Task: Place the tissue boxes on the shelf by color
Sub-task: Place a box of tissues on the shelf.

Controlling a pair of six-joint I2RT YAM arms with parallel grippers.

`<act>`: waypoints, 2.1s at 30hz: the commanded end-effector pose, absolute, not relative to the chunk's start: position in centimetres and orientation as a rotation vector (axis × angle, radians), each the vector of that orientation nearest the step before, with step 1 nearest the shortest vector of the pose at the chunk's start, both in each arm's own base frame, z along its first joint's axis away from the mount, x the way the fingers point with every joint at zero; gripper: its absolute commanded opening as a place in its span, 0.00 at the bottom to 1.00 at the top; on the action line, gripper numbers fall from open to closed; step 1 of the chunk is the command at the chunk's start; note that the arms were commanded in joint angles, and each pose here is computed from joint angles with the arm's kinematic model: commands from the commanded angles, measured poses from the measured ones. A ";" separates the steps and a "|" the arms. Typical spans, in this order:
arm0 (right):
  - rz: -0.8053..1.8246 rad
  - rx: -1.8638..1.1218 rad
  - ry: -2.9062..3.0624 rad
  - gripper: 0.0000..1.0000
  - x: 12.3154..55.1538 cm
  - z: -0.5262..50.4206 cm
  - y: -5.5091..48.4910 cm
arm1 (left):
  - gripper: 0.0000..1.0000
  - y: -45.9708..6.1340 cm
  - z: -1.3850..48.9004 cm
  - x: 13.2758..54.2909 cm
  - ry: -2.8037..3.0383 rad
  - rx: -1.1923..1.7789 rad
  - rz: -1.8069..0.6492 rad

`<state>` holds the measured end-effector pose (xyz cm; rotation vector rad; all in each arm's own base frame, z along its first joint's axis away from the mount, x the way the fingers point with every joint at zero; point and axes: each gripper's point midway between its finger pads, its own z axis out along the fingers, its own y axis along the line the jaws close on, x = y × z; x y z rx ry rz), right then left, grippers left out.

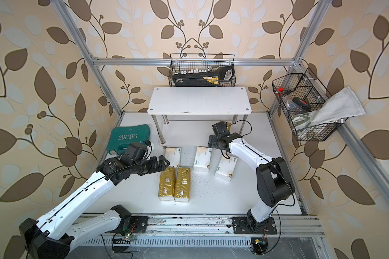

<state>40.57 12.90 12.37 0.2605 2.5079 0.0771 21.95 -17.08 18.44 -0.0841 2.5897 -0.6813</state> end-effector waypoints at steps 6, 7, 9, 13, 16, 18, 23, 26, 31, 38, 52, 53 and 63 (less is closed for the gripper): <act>-0.024 0.238 2.516 0.72 41.4 11.5 10.7 | 0.99 -17.3 18.6 22.2 2.568 -0.090 -0.696; -0.030 0.236 2.516 0.70 41.5 11.5 10.6 | 0.99 -17.3 18.6 22.1 2.568 -0.091 -0.694; -0.047 0.219 2.514 0.67 41.8 11.5 10.3 | 0.99 -17.3 18.5 22.1 2.569 -0.091 -0.693; -0.086 0.163 2.515 0.64 42.6 11.4 9.8 | 0.99 -17.3 18.5 22.1 2.571 -0.089 -0.696; -0.101 0.113 2.507 0.64 43.3 11.5 9.6 | 0.99 -17.3 18.4 22.1 2.571 -0.090 -0.695; -0.094 0.087 2.500 0.64 43.7 11.5 9.6 | 0.99 -17.3 18.3 22.1 2.572 -0.091 -0.696; -0.091 0.056 2.498 0.64 44.4 11.2 9.4 | 0.99 -17.4 18.2 22.1 2.573 -0.088 -0.698; -0.092 0.045 2.500 0.65 44.7 11.1 9.4 | 0.99 -17.4 18.2 22.1 2.573 -0.089 -0.698; -0.112 0.034 2.504 0.67 45.1 11.1 9.1 | 0.99 -17.4 18.0 22.1 2.574 -0.089 -0.699; -0.148 0.051 2.507 0.89 44.8 11.5 8.4 | 0.99 -17.5 18.0 22.0 2.570 -0.084 -0.708; 0.076 0.115 2.444 0.99 40.9 16.7 9.8 | 0.99 -17.3 18.5 21.9 2.557 -0.093 -0.717; 0.097 0.114 2.442 0.99 40.4 17.1 10.0 | 0.99 -17.3 18.6 21.9 2.556 -0.097 -0.716; 0.262 -0.067 2.453 0.99 30.8 19.1 17.2 | 0.99 -16.1 18.7 20.8 2.556 -0.134 -0.693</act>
